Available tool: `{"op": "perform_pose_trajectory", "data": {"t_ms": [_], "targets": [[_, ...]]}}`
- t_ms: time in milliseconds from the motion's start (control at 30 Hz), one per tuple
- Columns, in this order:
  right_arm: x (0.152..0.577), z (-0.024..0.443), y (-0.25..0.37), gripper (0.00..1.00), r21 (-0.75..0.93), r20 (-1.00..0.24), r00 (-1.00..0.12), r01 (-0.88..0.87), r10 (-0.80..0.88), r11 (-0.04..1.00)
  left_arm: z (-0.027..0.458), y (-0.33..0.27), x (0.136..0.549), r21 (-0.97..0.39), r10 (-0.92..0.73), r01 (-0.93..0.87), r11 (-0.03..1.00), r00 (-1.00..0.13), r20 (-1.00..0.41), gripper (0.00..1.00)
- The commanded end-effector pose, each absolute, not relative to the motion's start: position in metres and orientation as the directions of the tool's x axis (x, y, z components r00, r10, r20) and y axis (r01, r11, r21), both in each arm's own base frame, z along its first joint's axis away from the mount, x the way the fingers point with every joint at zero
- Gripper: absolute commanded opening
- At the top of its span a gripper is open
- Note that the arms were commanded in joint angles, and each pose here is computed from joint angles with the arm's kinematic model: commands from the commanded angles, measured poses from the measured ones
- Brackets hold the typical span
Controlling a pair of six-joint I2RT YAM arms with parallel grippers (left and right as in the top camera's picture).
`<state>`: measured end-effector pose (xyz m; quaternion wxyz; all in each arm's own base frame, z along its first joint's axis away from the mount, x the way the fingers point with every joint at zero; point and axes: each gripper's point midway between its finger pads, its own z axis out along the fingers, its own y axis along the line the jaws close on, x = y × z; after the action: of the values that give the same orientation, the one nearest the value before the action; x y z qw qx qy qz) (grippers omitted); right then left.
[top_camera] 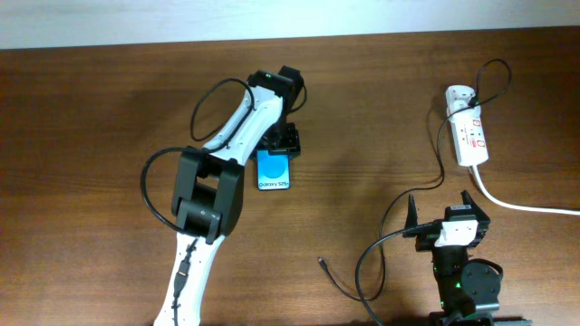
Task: Plug charger to phone and switch on socket
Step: 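Lift the phone with the left gripper and tilt it upright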
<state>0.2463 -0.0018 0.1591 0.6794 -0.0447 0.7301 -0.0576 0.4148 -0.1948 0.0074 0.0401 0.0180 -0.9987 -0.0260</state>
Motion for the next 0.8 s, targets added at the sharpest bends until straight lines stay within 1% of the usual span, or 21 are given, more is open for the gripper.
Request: {"op": "perform_pose_trajectory", "data": {"t_ms": [0, 33, 167, 200, 267, 333, 400, 433, 500, 533, 567, 600, 700, 767], "targets": [[0.246, 0.156, -0.003, 0.98, -0.15, -0.986, -0.081, 0.021, -0.148, 0.988, 0.034, -0.2, 0.428, -0.092, -0.025, -0.034, 0.995, -0.995, 0.098, 0.68], [0.246, 0.156, -0.003, 0.98, -0.15, -0.986, -0.081, 0.021, -0.148, 0.988, 0.045, -0.209, 0.428, -0.198, -0.006, -0.03, 0.98, -0.992, 0.123, 0.68], [0.246, 0.156, -0.003, 0.98, -0.15, -0.986, -0.081, 0.021, -0.148, 0.988, 0.066, -0.23, 0.418, -0.472, 0.081, -0.026, 0.881, -0.976, 0.204, 0.69], [0.246, 0.156, -0.003, 0.98, -0.15, -0.986, -0.081, 0.021, -0.148, 0.988, 0.079, -0.24, 0.413, -0.585, 0.118, -0.036, 0.81, -0.967, 0.224, 0.69], [0.246, 0.156, -0.003, 0.99, -0.15, -0.986, -0.081, 0.021, -0.148, 0.988, 0.109, -0.257, 0.412, -0.76, 0.167, -0.066, 0.647, -0.96, 0.225, 0.7], [0.246, 0.156, -0.003, 0.98, -0.15, -0.986, -0.081, 0.021, -0.148, 0.988, 0.138, -0.26, 0.419, -0.865, 0.158, -0.144, 0.48, -0.956, 0.247, 0.7], [0.246, 0.156, -0.003, 0.98, -0.15, -0.986, -0.081, 0.021, -0.148, 0.988, 0.161, -0.258, 0.427, -0.917, 0.152, -0.189, 0.352, -0.955, 0.256, 0.7], [0.246, 0.156, -0.003, 0.98, -0.15, -0.986, -0.081, 0.021, -0.148, 0.988, 0.177, -0.252, 0.434, -0.942, 0.144, -0.219, 0.254, -0.955, 0.26, 0.7], [0.246, 0.156, -0.003, 0.98, -0.15, -0.986, -0.081, 0.021, -0.148, 0.988, 0.195, -0.235, 0.446, -0.956, 0.116, -0.258, 0.142, -0.955, 0.275, 0.69], [0.246, 0.156, -0.003, 0.98, -0.15, -0.986, -0.081, 0.021, -0.148, 0.988, 0.198, -0.23, 0.449, -0.946, 0.101, -0.296, 0.129, -0.945, 0.31, 0.69], [0.246, 0.156, -0.003, 0.98, -0.15, -0.986, -0.081, 0.021, -0.148, 0.988, 0.198, -0.221, 0.454, -0.922, 0.074, -0.366, 0.128, -0.923, 0.377, 0.69], [0.246, 0.156, -0.003, 0.98, -0.15, -0.986, -0.081, 0.021, -0.148, 0.988, 0.198, -0.214, 0.457, -0.912, 0.056, -0.392, 0.123, -0.914, 0.401, 0.7], [0.246, 0.156, -0.003, 0.99, -0.15, -0.986, -0.081, 0.021, -0.148, 0.988, 0.214, -0.194, 0.468, -0.905, 0.043, -0.424, 0.017, -0.904, 0.425, 0.7], [0.246, 0.156, -0.003, 0.98, -0.15, -0.986, -0.081, 0.021, -0.148, 0.988, 0.214, -0.189, 0.469, -0.904, 0.035, -0.426, 0.013, -0.904, 0.427, 0.7]]}}
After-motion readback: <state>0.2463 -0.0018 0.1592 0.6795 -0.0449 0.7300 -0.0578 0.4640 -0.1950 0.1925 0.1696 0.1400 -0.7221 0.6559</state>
